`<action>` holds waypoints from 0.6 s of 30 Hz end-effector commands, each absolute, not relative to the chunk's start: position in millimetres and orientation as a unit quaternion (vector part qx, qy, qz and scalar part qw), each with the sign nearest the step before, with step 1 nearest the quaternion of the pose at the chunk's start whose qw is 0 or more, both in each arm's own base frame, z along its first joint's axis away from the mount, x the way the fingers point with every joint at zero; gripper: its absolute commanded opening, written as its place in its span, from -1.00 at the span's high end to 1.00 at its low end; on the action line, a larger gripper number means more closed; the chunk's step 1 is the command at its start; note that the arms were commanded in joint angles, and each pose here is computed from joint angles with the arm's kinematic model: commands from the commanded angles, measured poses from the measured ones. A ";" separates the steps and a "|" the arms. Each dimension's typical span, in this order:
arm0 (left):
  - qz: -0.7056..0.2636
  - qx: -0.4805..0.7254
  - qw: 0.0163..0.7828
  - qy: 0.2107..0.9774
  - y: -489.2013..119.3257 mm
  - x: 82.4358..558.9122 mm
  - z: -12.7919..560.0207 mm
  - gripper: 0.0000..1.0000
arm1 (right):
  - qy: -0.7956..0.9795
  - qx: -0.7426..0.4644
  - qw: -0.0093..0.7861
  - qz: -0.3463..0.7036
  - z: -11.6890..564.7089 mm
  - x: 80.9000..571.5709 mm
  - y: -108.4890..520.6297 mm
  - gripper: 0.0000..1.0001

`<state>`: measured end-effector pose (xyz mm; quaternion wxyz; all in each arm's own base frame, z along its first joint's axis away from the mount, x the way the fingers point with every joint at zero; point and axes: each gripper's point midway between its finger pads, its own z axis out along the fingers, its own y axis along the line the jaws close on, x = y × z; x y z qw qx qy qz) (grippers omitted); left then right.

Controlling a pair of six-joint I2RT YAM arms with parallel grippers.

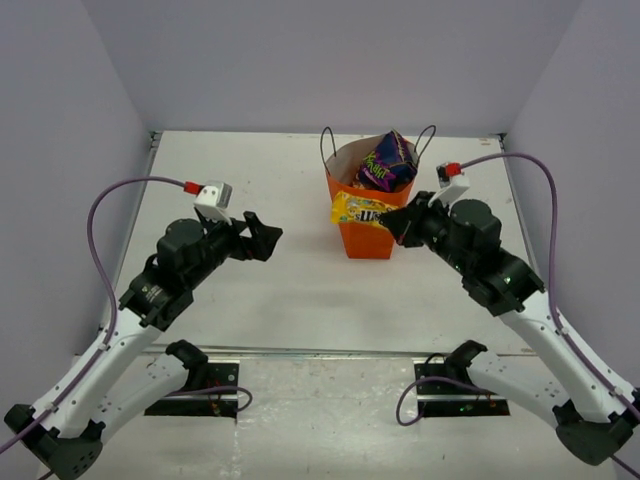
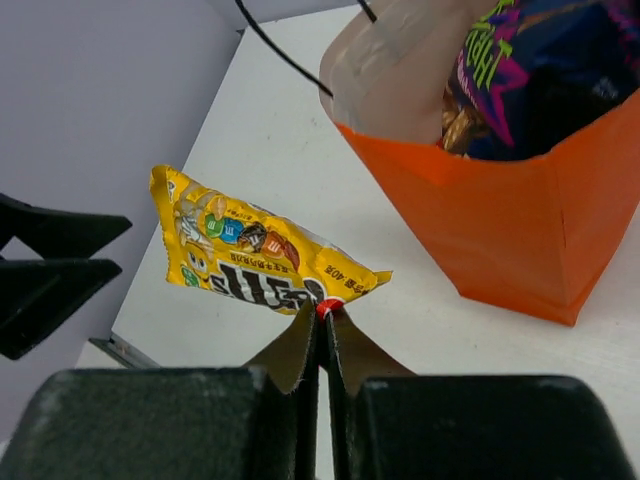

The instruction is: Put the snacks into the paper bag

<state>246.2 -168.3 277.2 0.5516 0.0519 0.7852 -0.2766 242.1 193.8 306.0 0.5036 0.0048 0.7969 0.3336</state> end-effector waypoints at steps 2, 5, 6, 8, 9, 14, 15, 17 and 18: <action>-0.271 0.053 0.577 0.769 -161.2 246.0 290.6 -1.00 | 0.800 -0.008 0.539 0.263 337.7 271.1 185.9 1.00; -0.271 0.053 0.578 0.768 -160.1 244.1 291.3 -1.00 | 0.799 0.000 0.552 0.238 353.0 292.3 188.1 1.00; -0.271 0.053 0.578 0.768 -159.7 243.7 291.0 -1.00 | 0.804 0.005 0.552 0.223 349.9 302.2 187.4 1.00; -0.270 0.054 0.577 0.769 -159.5 242.6 290.4 -1.00 | 0.795 0.012 0.567 0.215 366.2 312.4 185.6 1.00; -0.269 0.053 0.577 0.769 -158.3 242.1 290.1 -1.00 | 0.799 0.016 0.566 0.204 363.6 321.5 185.3 1.00; -0.259 0.049 0.583 0.769 -151.4 238.9 291.4 -1.00 | 0.795 0.034 0.579 0.177 375.3 349.4 179.1 1.00; -0.258 0.049 0.583 0.769 -150.6 238.9 291.4 -1.00 | 0.796 0.036 0.579 0.173 374.2 353.7 177.4 1.00; -0.256 0.046 0.585 0.768 -148.7 237.8 291.9 -1.00 | 0.800 0.039 0.576 0.163 369.9 364.1 177.3 1.00; -0.255 0.045 0.586 0.768 -147.6 237.4 292.1 -1.00 | 0.802 0.043 0.575 0.156 368.0 368.6 174.7 1.00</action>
